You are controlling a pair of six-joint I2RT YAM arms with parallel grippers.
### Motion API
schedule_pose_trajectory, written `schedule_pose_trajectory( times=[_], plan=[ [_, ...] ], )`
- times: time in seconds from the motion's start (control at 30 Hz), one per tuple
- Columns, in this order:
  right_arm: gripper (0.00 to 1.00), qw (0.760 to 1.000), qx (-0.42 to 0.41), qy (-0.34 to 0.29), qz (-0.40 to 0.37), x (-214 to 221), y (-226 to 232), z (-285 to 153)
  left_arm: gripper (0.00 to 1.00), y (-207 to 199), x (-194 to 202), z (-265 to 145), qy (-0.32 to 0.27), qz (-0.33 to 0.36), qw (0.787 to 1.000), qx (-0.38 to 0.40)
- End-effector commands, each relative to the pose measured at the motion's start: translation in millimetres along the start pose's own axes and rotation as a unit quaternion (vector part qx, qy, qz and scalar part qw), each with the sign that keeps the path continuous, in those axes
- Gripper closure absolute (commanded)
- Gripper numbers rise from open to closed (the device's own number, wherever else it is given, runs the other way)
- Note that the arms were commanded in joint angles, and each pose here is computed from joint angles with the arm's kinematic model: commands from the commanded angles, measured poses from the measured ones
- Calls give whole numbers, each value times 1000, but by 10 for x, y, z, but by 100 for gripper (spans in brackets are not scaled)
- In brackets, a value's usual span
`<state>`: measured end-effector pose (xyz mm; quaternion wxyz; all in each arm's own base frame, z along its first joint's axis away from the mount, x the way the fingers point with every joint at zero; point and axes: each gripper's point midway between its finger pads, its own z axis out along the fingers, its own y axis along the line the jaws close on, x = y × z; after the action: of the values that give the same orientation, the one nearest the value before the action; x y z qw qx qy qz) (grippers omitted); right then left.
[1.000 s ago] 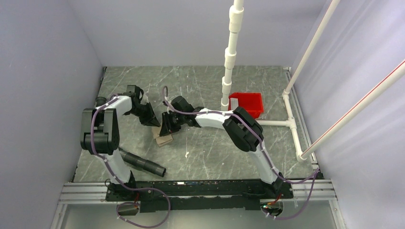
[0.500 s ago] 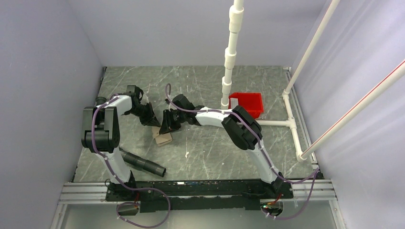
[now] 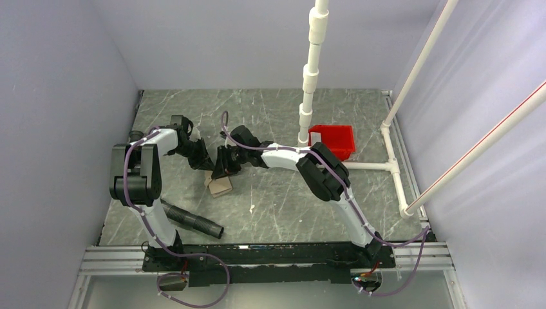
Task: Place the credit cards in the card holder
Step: Close the card holder at the center of the board.
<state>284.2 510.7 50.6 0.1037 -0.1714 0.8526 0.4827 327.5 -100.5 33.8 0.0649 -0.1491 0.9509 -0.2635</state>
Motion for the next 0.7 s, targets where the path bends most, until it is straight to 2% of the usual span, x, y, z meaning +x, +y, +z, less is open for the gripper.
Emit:
schedule_pose_trajectory(
  times=[0.0,0.3,0.67],
  plan=[
    [71,999,-26,-19,-27,-150,221,-23,100,142,92,114,16,10,1000,-21],
    [64,997,-49,-42,-45,-175,416,-186,100,159,86,132,19,11,999,-25],
    [68,997,-42,-42,-51,-211,433,-190,100,150,83,136,20,13,999,-22]
  ],
)
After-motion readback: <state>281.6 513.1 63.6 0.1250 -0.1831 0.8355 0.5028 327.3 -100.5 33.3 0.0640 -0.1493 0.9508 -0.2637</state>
